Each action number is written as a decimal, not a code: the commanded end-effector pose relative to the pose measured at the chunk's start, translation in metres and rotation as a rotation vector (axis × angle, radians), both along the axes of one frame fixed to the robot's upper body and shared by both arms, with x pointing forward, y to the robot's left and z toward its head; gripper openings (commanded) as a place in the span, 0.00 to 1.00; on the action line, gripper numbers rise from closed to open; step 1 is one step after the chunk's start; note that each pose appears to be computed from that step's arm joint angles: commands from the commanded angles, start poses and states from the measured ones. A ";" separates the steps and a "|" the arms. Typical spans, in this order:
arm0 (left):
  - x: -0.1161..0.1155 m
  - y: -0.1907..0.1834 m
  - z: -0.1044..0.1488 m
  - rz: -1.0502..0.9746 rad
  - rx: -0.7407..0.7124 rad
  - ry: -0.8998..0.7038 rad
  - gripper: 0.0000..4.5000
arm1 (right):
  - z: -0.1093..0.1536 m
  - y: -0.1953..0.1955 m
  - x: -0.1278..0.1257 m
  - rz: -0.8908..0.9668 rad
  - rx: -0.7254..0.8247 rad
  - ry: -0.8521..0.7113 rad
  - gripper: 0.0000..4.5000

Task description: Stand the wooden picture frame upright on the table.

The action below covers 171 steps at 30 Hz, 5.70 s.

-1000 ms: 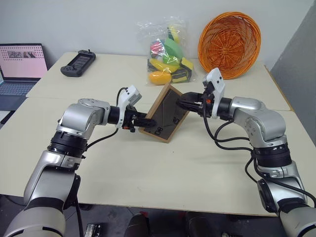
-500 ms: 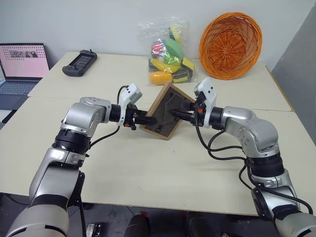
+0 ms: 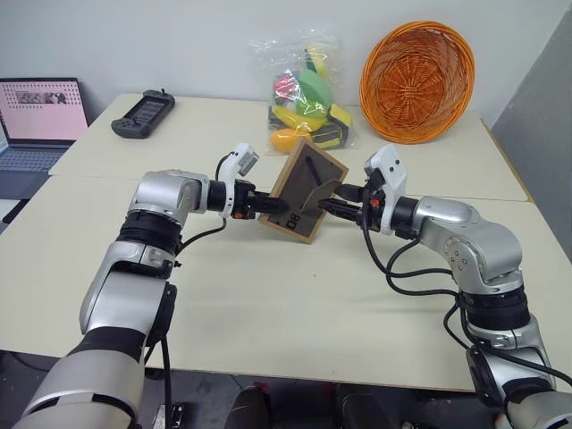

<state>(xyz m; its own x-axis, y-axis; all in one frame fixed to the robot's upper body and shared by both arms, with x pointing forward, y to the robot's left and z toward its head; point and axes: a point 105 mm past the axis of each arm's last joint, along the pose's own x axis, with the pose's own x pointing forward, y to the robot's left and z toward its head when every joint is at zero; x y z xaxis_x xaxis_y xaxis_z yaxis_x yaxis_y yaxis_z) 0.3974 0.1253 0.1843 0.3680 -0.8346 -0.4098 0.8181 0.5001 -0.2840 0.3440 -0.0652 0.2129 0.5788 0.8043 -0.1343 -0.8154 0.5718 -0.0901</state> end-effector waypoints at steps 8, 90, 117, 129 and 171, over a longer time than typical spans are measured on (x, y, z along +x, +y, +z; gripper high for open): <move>-0.055 0.003 0.032 -0.214 -0.057 0.008 0.29 | -0.020 -0.032 0.015 -0.114 -0.337 -0.289 0.48; -0.077 -0.023 0.048 -0.012 -0.378 0.536 0.29 | 0.005 -0.043 0.013 -0.228 -0.799 -1.564 0.98; -0.084 -0.023 0.051 -0.057 -0.381 0.546 0.29 | -0.015 -0.019 0.010 -0.132 -0.733 -1.619 0.54; -0.086 -0.022 0.050 -0.062 -0.373 0.559 0.29 | -0.010 -0.024 0.009 -0.129 -0.725 -1.663 0.29; -0.097 0.019 0.053 -0.027 -0.223 -0.276 0.90 | 0.000 -0.032 0.024 -0.157 -0.522 -1.186 0.29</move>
<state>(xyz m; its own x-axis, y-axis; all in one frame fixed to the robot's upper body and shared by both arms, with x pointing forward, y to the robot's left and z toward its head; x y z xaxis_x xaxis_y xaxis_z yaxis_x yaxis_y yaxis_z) 0.3067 0.1490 0.2281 0.4064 -0.9053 -0.1234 0.8677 0.4248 -0.2583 0.3649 -0.0913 0.1854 0.6232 0.7645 0.1648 0.0526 0.1693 -0.9842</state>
